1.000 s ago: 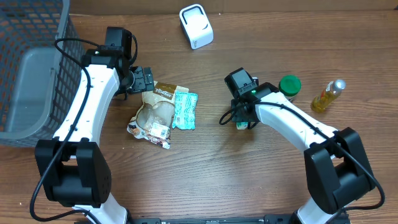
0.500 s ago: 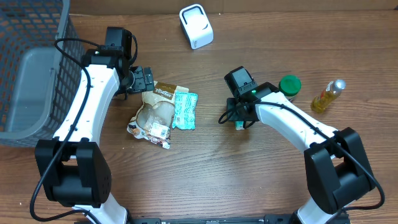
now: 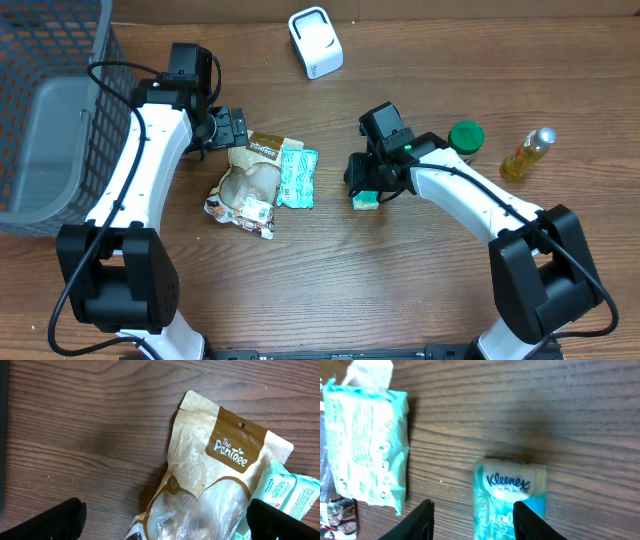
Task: Scan the item barcode
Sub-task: 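Carry the tissue pack left and set it down near the center, then lower the open right gripper around the tissue pack again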
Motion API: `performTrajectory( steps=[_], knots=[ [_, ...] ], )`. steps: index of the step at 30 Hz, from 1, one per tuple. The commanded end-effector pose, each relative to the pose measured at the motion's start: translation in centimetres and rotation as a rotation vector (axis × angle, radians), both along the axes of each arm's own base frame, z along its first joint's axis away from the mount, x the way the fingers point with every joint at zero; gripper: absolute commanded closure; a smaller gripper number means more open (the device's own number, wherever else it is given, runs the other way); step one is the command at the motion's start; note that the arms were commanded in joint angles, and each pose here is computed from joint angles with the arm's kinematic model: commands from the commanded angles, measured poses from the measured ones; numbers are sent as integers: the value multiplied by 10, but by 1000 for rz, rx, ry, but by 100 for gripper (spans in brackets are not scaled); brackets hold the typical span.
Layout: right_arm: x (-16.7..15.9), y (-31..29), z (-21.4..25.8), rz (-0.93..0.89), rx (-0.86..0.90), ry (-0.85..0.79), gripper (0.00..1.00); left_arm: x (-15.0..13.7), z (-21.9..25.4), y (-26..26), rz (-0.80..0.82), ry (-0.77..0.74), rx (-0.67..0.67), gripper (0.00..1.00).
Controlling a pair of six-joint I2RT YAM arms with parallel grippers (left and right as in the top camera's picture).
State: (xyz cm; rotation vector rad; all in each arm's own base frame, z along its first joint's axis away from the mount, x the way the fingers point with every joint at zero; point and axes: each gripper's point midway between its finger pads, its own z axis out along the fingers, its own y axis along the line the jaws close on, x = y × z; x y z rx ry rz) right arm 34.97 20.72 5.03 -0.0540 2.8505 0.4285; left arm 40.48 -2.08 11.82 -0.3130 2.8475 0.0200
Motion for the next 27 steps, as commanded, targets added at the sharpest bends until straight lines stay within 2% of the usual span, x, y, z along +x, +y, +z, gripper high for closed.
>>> performTrajectory(
  steps=[1,4,8,14,27],
  knots=[
    [14,-3,8,-18,-9,-48,58,3,7,1,4,-20,3,0],
    [22,-16,8,-54,-30,-58,60,3,7,1,4,-20,3,0],
    [17,-28,6,-73,21,12,63,3,7,1,5,-20,3,0],
    [7,-36,10,41,139,76,61,3,7,1,4,-20,3,0],
    [-16,-39,-7,54,173,156,61,3,7,1,5,-20,3,0]
  ],
)
